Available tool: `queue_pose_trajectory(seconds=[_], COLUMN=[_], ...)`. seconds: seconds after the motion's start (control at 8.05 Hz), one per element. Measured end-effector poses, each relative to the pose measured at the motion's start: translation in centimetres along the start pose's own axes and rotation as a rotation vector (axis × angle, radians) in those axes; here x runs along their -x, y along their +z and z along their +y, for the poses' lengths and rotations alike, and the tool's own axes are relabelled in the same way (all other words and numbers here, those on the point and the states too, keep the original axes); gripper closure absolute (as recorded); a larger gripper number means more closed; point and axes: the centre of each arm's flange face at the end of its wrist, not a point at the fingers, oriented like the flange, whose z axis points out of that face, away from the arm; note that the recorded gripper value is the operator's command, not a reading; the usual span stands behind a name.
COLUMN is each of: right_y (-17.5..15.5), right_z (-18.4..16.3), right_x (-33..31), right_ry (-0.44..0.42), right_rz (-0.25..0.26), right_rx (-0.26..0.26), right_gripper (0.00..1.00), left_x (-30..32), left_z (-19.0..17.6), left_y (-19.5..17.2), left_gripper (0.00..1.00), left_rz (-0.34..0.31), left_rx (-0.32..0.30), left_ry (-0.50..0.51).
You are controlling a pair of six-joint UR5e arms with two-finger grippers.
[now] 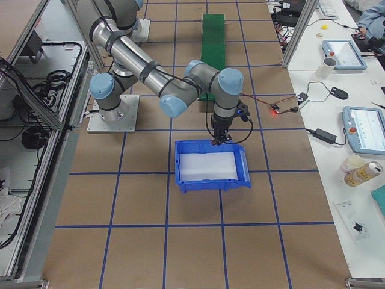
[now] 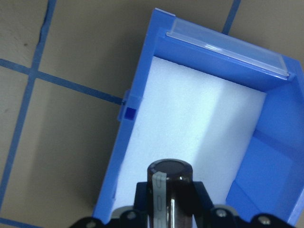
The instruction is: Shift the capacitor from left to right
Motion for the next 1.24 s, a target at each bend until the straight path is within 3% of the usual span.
queue_pose_trajectory(seconds=[0.5, 0.62, 0.75, 0.87, 0.99, 1.24], right_y=[10.0, 11.4, 12.0, 12.2, 12.1, 11.1], right_z=[0.9, 0.9, 0.9, 0.9, 1.0, 1.1], right_x=[-4.4, -4.5, -4.5, -4.5, -4.5, -4.4], right_ry=[-0.03, -0.031, -0.031, -0.031, -0.03, -0.025], right_rz=[-0.066, -0.071, -0.072, -0.071, -0.067, -0.057], right_rx=[-0.02, -0.016, -0.011, -0.007, -0.007, -0.016], right_gripper=[1.0, 0.86, 0.34, 0.06, 0.0, 0.0], left_x=[0.0, 0.0, 0.0, -0.1, 0.0, 0.0], left_z=[-0.1, -0.1, -0.1, -0.1, -0.1, -0.1], left_y=[-0.1, -0.1, -0.1, 0.0, 0.0, -0.1], left_gripper=[0.0, 0.0, 0.0, 0.0, 0.0, 0.0], left_rz=[0.004, 0.004, 0.004, 0.004, 0.004, 0.004], left_rx=[-0.006, -0.006, -0.005, -0.004, -0.004, -0.007], left_ry=[-0.001, -0.001, -0.001, -0.001, -0.001, -0.002])
